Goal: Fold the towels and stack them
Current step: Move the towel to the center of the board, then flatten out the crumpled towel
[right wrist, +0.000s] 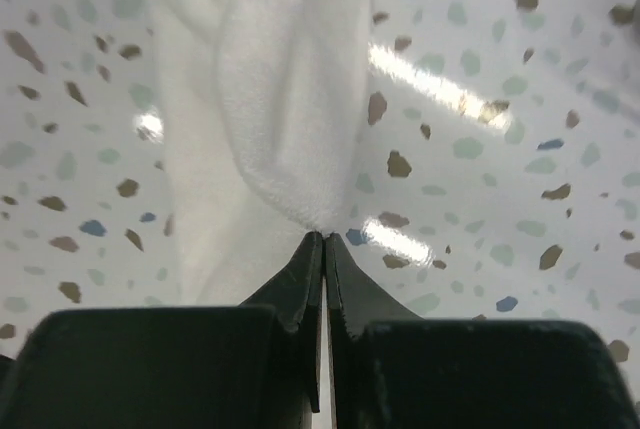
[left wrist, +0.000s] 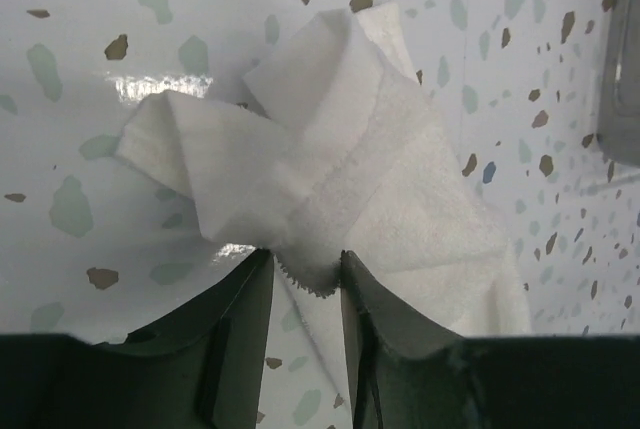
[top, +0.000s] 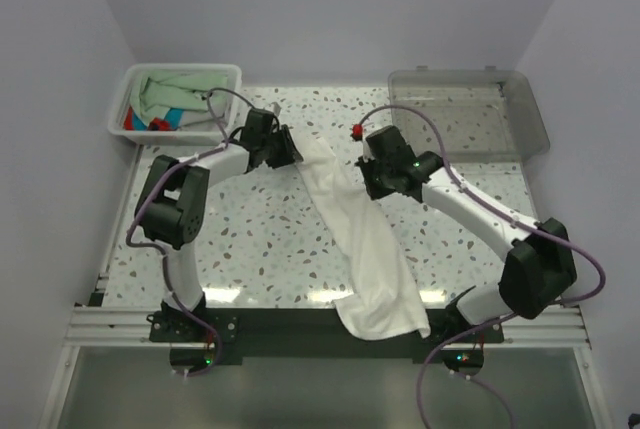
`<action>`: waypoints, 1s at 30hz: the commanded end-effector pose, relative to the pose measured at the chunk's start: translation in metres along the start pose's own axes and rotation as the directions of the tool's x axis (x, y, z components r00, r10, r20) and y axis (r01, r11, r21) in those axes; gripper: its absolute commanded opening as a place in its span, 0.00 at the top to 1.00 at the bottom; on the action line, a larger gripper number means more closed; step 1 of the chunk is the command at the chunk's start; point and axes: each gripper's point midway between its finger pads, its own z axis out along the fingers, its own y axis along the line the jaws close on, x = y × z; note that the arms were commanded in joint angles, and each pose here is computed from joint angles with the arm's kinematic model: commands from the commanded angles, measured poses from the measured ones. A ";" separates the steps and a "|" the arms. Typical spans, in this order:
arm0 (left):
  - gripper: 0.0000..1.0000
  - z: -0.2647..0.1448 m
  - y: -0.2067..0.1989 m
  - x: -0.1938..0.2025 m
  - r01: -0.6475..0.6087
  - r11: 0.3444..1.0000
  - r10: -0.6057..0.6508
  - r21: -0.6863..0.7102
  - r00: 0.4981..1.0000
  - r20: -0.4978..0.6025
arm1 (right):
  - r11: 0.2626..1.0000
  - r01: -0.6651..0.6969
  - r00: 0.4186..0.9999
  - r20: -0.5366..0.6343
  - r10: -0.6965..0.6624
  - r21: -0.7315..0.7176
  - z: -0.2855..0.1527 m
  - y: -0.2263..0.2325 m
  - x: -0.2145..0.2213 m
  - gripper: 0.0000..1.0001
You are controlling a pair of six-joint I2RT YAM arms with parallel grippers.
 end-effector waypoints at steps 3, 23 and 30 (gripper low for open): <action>0.47 -0.049 -0.014 -0.059 0.046 0.995 -0.062 0.090 0.981 0.184 | 0.981 0.130 0.980 0.170 -0.105 -0.144 -0.067 0.046 -0.049 1.00; 0.13 -0.191 0.092 -0.010 0.075 0.992 -0.048 -0.100 0.966 0.254 | 0.806 0.485 0.860 0.016 -0.510 -0.339 -0.056 0.200 0.055 0.48; 0.16 -0.175 0.012 0.021 -0.070 0.997 0.072 -0.015 0.986 0.154 | 0.956 0.141 0.990 0.031 -0.137 -0.257 -0.018 0.099 0.002 0.54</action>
